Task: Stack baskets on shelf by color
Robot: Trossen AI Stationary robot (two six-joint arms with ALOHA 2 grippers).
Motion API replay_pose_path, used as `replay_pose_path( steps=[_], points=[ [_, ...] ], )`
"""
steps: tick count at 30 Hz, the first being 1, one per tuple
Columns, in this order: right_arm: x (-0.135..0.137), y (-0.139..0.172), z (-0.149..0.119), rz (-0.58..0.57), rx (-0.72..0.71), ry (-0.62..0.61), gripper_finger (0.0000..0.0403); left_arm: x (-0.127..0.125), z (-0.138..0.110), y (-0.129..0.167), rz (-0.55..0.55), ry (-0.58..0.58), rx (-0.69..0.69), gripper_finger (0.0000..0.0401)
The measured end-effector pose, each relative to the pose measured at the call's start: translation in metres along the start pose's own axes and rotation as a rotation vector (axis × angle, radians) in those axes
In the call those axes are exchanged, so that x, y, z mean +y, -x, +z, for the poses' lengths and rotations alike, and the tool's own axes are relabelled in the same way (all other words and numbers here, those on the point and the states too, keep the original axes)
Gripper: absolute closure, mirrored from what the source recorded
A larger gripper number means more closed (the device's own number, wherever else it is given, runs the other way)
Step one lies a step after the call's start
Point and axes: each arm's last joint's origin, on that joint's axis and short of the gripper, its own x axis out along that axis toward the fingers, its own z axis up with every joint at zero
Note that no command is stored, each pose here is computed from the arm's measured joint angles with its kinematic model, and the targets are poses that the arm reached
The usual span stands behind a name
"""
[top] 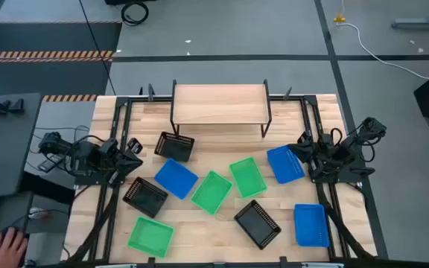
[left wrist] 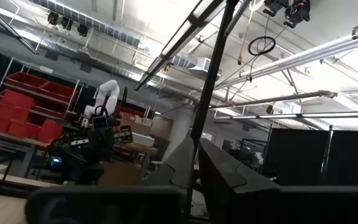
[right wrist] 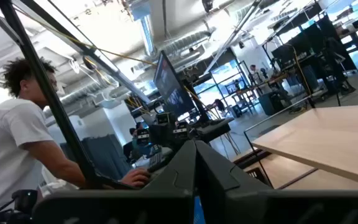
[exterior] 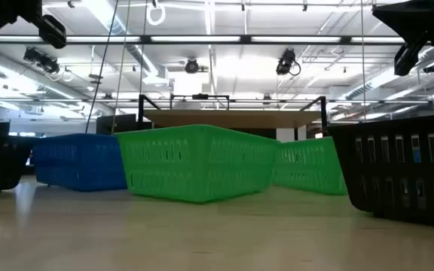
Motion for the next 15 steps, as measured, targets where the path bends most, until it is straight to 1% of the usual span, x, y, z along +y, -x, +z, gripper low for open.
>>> replay_pose_path(
  steps=[6,15],
  points=[
    [0.0,0.0,0.0,0.0,0.0,0.0,0.0389,0.0,-0.0001,0.0,0.0,-0.001,0.001,0.0365],
    [0.0,0.0,0.0,0.0,0.0,0.0,0.0389,0.0,-0.0001,0.0,0.0,0.0,0.0,0.0371]
  ],
)
